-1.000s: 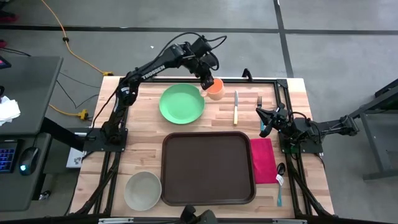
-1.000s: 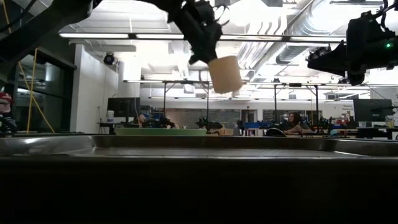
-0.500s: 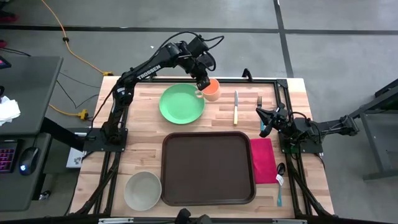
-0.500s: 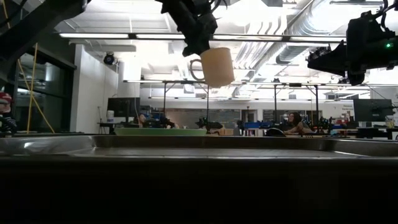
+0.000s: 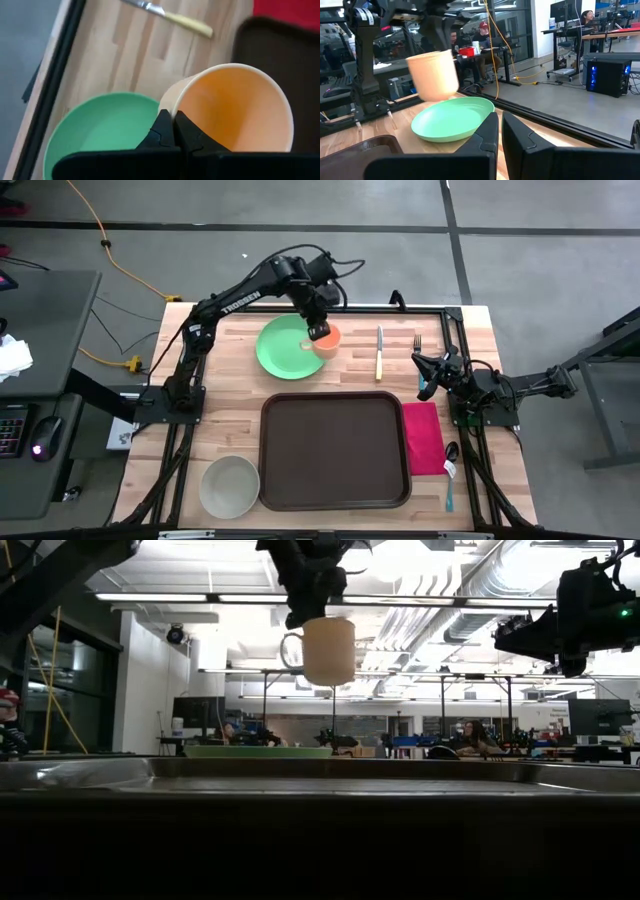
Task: Set up tray
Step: Put the orange mug on the brown serving tray
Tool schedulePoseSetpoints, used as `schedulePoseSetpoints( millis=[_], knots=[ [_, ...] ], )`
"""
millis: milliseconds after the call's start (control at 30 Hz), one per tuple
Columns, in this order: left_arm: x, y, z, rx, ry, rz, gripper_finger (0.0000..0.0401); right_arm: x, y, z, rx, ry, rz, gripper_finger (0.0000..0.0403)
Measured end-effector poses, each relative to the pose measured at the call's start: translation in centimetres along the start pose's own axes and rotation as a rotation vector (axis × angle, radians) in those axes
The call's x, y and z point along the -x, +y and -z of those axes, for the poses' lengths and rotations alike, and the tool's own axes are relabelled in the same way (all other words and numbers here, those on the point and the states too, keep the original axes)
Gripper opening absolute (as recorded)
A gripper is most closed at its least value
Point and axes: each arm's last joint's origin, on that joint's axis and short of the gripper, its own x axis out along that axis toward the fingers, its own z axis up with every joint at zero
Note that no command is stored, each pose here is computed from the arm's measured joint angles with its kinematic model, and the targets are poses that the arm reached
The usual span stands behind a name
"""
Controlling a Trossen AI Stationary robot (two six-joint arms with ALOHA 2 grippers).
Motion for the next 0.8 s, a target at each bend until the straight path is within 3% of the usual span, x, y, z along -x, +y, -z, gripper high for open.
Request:
schedulePoseSetpoints(
  millis=[800],
  knots=[
    [2.4, -10.0, 1.6, -0.197, 0.093, 0.001, 0.0012, 0.0, 0.0, 0.0, -0.005, -0.002, -0.008, 0.0]
  ],
)
